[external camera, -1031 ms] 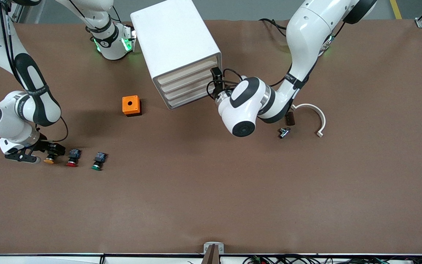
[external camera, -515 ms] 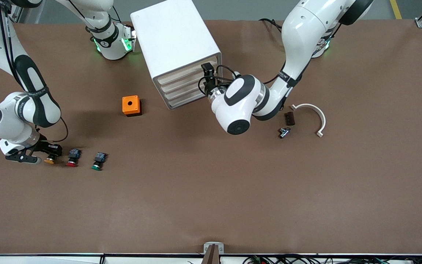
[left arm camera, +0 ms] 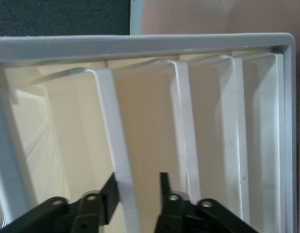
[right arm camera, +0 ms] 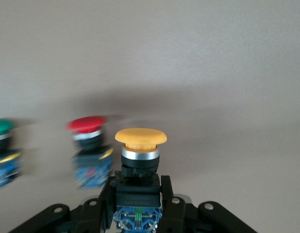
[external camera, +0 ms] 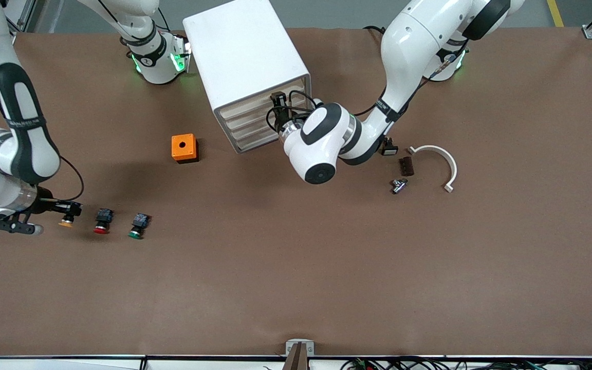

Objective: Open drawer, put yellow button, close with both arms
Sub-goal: 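Pull the drawer open with the left gripper while the right gripper lifts the button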

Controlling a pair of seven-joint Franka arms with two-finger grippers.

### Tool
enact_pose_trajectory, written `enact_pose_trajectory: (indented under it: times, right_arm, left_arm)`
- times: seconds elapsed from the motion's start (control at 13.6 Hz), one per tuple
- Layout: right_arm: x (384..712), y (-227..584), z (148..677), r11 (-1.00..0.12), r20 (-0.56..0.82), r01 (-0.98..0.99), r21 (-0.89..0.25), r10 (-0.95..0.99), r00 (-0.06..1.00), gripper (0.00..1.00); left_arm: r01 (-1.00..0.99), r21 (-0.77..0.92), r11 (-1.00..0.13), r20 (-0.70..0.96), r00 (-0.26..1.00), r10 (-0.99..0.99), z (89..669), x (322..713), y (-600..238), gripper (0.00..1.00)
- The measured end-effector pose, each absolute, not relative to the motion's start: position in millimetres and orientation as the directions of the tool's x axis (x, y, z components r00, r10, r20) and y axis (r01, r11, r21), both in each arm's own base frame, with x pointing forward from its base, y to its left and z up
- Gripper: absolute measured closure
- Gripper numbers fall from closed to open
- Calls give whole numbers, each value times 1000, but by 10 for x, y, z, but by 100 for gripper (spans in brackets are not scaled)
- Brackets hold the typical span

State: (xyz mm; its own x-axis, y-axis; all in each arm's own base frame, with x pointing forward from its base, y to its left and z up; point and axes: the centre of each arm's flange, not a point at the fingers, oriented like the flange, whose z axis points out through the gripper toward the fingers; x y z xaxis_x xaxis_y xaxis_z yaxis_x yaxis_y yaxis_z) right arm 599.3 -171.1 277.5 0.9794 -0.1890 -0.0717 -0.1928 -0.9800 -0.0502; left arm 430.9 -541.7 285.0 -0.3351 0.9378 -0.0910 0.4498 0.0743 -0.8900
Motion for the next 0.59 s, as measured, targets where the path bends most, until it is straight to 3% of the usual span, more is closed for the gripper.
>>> enact_pose_trajectory:
  times: [0.15, 0.37, 0.59]
  right_arm:
    - [6018, -1237, 3376, -966, -94, -254, -56, -248, 964, 60]
    - [5931, -284, 4103, -932, -101, -360, -46, -354, 930, 60]
    - [5786, 578, 4455, -875, -95, -482, -38, -477, 874, 60]
  left_arm:
    - [449, -890, 85, -84, -343, 935, 2913, 4357, -5400, 86]
    - [467, -876, 122, -86, -400, 912, 2966, 4707, -5161, 86]
    - [496, -856, 146, -123, -470, 874, 3036, 5216, -4734, 87]
